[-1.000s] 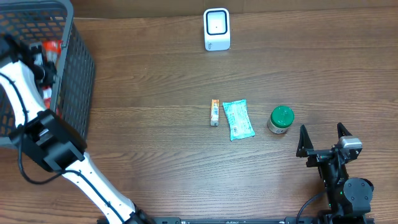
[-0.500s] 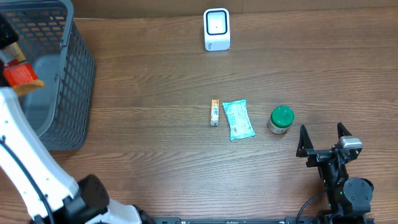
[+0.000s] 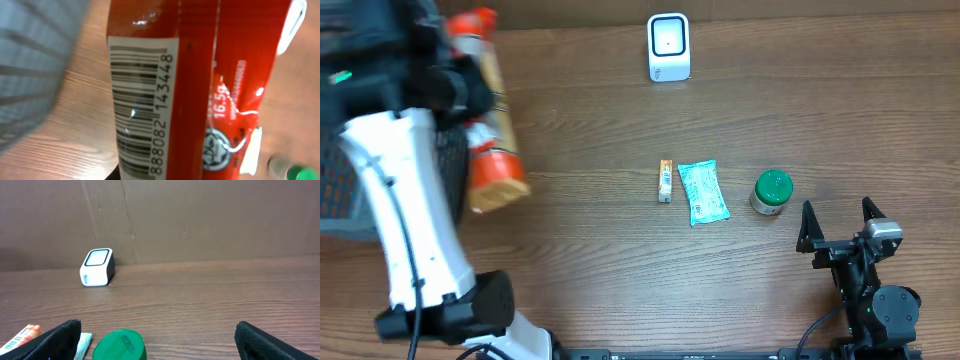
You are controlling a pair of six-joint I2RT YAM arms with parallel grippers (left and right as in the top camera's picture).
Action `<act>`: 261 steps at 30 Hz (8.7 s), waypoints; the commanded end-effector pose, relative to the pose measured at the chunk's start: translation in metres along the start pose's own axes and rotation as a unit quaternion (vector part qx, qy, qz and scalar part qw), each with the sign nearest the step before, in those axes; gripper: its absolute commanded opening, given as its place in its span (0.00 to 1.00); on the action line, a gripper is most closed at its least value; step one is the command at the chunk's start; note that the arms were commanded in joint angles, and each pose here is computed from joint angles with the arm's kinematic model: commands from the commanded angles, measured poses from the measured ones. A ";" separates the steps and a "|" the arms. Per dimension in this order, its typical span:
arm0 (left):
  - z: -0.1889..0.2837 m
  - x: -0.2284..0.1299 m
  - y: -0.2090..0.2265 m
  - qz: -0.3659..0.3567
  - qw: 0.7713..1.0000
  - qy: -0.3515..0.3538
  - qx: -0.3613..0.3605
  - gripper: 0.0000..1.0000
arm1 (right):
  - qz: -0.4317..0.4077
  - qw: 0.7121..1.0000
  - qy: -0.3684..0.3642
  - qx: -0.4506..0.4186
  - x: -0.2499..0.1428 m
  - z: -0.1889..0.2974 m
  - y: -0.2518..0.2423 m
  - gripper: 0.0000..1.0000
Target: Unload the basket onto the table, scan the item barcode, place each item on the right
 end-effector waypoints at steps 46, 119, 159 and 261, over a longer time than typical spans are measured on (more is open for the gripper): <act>-0.255 -0.174 -0.094 -0.143 0.983 0.101 0.061 0.85 | 0.001 1.000 -0.001 -0.003 -0.002 0.000 -0.001 1.00; -0.205 -0.065 0.053 0.041 0.977 0.136 0.159 1.00 | 0.001 1.000 -0.001 -0.003 -0.002 0.000 -0.001 1.00; -0.205 -0.065 0.053 0.042 0.977 0.136 0.159 1.00 | -0.037 0.999 -0.002 0.016 0.039 0.013 0.006 1.00; -0.205 -0.065 0.053 0.042 0.977 0.137 0.159 1.00 | -0.110 0.771 0.627 0.017 0.055 -0.151 0.015 1.00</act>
Point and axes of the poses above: each gripper's point midway between its finger pads, its own z axis back along the fingers, its own y axis along the line the jaws close on, x = y × z, the point moved 7 cm from there along z, back along the fingers, and after that the axes turned 3 degrees about z, right-handed, at the moved point
